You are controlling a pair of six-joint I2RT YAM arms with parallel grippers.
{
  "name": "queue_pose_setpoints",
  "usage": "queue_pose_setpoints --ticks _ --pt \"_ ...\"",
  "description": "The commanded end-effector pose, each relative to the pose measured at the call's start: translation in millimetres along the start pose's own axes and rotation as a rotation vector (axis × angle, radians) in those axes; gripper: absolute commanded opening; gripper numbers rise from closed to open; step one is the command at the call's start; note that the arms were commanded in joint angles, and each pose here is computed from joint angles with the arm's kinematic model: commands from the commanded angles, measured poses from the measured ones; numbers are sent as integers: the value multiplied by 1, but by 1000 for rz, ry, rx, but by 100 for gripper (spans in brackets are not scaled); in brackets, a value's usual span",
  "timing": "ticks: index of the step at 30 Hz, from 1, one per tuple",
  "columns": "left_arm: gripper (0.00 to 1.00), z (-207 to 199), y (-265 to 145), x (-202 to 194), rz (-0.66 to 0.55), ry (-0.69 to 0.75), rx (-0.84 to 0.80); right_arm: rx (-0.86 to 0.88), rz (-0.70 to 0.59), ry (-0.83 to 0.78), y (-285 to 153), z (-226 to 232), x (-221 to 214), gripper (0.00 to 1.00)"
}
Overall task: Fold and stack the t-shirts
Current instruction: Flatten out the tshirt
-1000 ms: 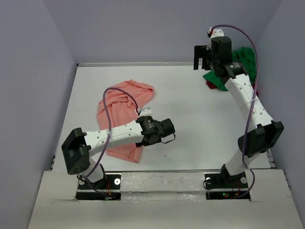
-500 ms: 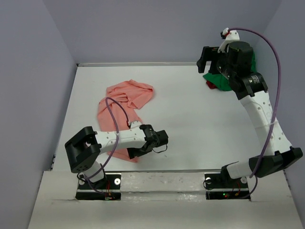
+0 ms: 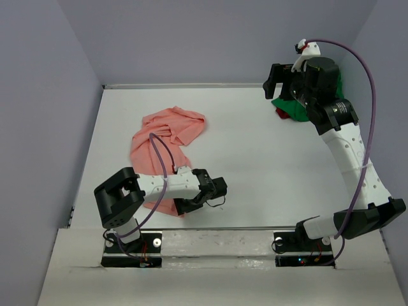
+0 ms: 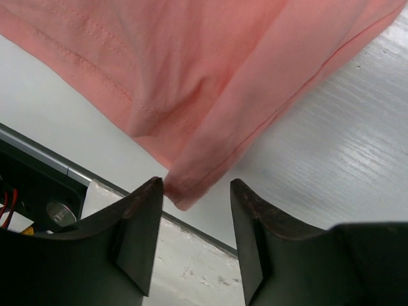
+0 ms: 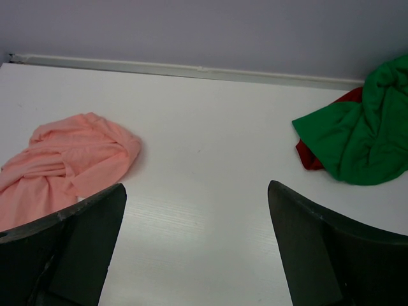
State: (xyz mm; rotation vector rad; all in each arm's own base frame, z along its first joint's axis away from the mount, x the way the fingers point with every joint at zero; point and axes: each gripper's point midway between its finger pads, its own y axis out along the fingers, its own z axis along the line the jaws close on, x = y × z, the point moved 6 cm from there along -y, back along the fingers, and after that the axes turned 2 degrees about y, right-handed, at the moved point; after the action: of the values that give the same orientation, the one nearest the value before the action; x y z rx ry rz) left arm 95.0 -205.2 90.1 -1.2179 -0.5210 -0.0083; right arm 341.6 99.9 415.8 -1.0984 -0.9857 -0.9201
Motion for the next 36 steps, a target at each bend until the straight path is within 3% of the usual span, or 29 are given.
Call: queue_pose_setpoints --ticks 1,3,11,12,13,17,23,29,32,34,35,36 --pt "35 4 4 -2 -10 2 27 31 -79 -10 -9 5 17 98" --pt "25 3 4 -2 -11 -1 23 28 -84 -9 -10 4 18 98" --pt "25 3 7 -2 -8 2 16 32 -77 -11 -9 5 15 98" --pt "18 3 5 -1 -13 2 12 32 -71 -12 -6 5 14 98" --pt "0 2 3 1 -22 4 10 36 -66 -11 -4 5 13 98" --pt "0 -16 -27 19 -140 78 -51 39 -37 -11 6 5 3 98" --pt "0 -66 -121 50 -331 140 -342 -9 18 -32 30 -1 -13 96" --pt "0 -96 -207 81 -548 366 -494 -67 44 -47 45 -8 -20 94" --pt "0 -114 -248 96 -637 461 -559 -159 24 -2 46 -28 -14 93" --pt "0 -117 -301 112 -737 442 -674 -260 -9 28 41 -44 -6 92" --pt "0 -116 -303 108 -738 452 -682 -307 -21 38 39 -54 -3 90" --pt "0 -110 -328 117 -815 443 -721 -349 -36 49 37 -62 0 87"
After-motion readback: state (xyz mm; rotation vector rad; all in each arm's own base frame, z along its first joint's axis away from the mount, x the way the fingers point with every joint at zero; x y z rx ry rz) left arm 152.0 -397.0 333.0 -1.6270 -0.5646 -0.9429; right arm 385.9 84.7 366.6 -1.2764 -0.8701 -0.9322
